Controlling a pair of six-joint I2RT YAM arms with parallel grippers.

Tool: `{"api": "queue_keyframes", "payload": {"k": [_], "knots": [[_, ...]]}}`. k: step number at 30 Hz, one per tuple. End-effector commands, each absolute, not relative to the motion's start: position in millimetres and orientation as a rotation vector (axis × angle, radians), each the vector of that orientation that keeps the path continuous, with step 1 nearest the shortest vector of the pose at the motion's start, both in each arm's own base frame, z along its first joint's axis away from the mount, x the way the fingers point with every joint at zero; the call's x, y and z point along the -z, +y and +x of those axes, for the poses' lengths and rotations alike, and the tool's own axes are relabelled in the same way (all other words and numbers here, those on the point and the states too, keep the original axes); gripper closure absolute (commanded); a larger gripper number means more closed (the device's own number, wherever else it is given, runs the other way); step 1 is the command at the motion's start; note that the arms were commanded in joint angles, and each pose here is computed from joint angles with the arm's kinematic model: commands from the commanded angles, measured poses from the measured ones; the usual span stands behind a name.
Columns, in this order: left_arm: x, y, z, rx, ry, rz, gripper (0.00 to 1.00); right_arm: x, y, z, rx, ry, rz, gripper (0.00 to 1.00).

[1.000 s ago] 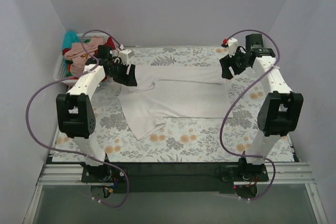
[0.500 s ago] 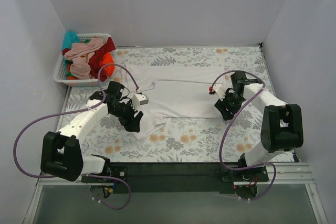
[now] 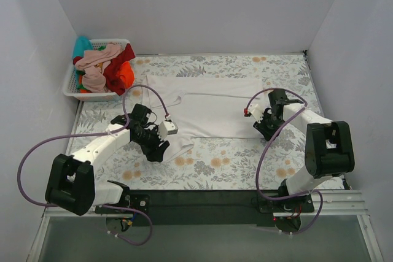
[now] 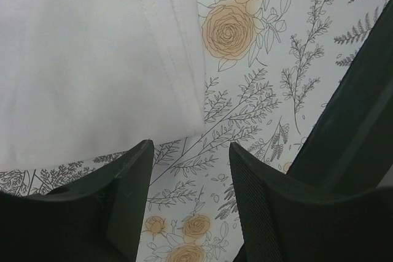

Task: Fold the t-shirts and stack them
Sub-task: Fold the tshirt

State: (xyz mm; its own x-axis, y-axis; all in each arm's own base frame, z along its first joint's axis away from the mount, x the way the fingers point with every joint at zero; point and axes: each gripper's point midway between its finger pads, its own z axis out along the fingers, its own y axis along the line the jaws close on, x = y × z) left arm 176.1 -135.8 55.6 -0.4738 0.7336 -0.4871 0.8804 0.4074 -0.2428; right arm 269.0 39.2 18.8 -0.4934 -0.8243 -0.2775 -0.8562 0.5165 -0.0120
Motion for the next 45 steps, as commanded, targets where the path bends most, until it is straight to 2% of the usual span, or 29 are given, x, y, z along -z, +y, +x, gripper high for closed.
{"api": "queue_keyframes", "payload": {"k": [1,5,10,15,18,22,23,26,32,45], "knots": [[-56.4,-139.4,187.4,0.603,2.277,1.437,0.49,-8.7,32.1,271.1,-0.131,2.508,-1.444,0.66],[-43.4,-140.1,183.1,0.546,2.277,1.492,0.51,-6.5,31.6,270.3,-0.131,2.518,-1.439,0.83],[-33.8,-137.1,178.8,0.501,2.277,1.551,0.52,-5.2,31.3,271.3,-0.130,2.527,-1.435,0.99],[-19.1,-132.3,173.2,0.433,2.277,1.598,0.55,-6.6,32.2,273.5,-0.133,2.525,-1.430,0.99],[-10.5,-125.8,169.1,0.389,2.286,1.621,0.60,-7.3,33.6,272.4,-0.143,2.524,-1.429,0.99],[-12.2,-124.7,167.7,0.378,2.277,1.612,0.78,-11.0,34.5,272.5,-0.148,2.522,-1.415,0.99],[-13.3,-124.9,167.4,0.379,2.276,1.611,0.87,-12.0,34.8,271.9,-0.148,2.521,-1.419,0.99],[-18.6,-122.2,168.8,0.355,2.281,1.599,0.99,-18.4,34.7,272.0,-0.141,2.508,-1.410,0.99],[-44.5,-128.6,176.9,0.437,2.277,1.513,1.00,-36.5,35.4,268.6,-0.150,2.483,-1.389,0.99],[-136.5,-146.3,233.3,0.542,2.140,1.228,1.00,-76.0,40.4,267.2,-0.158,2.418,-1.357,0.99]]}}
